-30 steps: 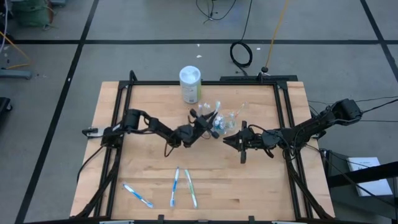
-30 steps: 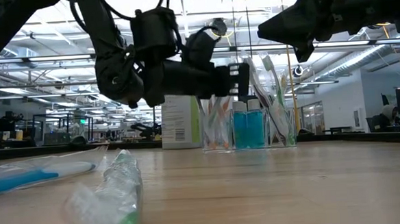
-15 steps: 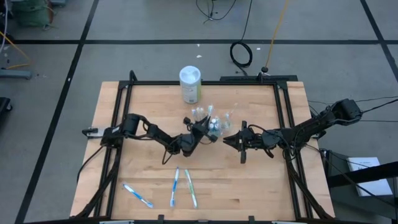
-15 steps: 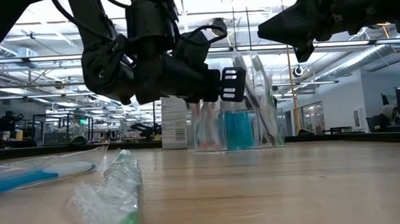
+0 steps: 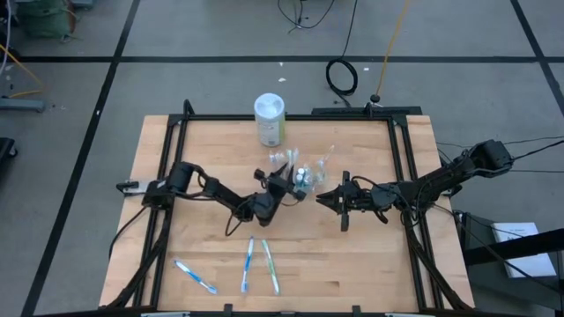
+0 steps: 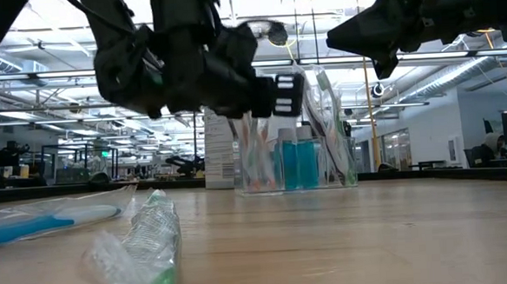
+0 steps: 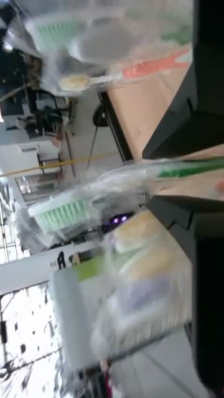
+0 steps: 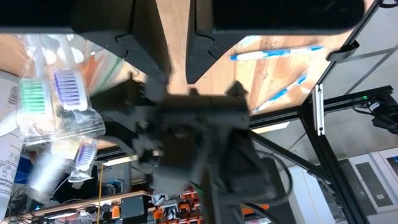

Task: Pick & Place toothbrushing station
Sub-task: Put the green toothbrush into the transparent organizer

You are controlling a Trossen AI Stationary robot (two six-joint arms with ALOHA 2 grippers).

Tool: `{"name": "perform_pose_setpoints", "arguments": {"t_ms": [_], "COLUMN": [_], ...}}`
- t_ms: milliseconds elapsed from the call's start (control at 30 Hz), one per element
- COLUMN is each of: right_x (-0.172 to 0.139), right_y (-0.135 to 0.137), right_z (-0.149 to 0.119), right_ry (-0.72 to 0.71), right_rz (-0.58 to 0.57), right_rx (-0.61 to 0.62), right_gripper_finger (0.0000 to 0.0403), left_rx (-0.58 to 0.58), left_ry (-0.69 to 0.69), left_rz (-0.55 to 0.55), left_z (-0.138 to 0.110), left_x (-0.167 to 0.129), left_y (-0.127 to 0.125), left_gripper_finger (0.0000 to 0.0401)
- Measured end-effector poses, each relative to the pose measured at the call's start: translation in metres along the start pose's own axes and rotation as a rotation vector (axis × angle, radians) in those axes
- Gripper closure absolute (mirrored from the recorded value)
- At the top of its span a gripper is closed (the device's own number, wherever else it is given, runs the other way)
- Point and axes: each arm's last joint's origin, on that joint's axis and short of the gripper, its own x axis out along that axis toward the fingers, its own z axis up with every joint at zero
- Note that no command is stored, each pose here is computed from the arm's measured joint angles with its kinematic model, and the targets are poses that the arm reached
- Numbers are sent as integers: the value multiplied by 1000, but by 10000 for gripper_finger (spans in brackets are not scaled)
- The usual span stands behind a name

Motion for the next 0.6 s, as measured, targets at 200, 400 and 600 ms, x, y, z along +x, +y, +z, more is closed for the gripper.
{"name": "perform_pose_setpoints", "arguments": {"t_ms": [200,400,600], "right_x": [0,0,0], "right_y": [0,0,0], "right_z": [0,0,0], "right_ry": [-1,-1,0], "right_rz": [1,2,3], "right_rx": [0,1,1], "right_gripper_finger": [358,358,358], "left_rx": [59,42,91], "left_ry": [16,6,3], "left_rz": [53,31,38], "left_z": [29,47,59], "left_x": [-22,-34,-31], "left_y": [3,5,10], "left_gripper_finger": [245,227,244]}}
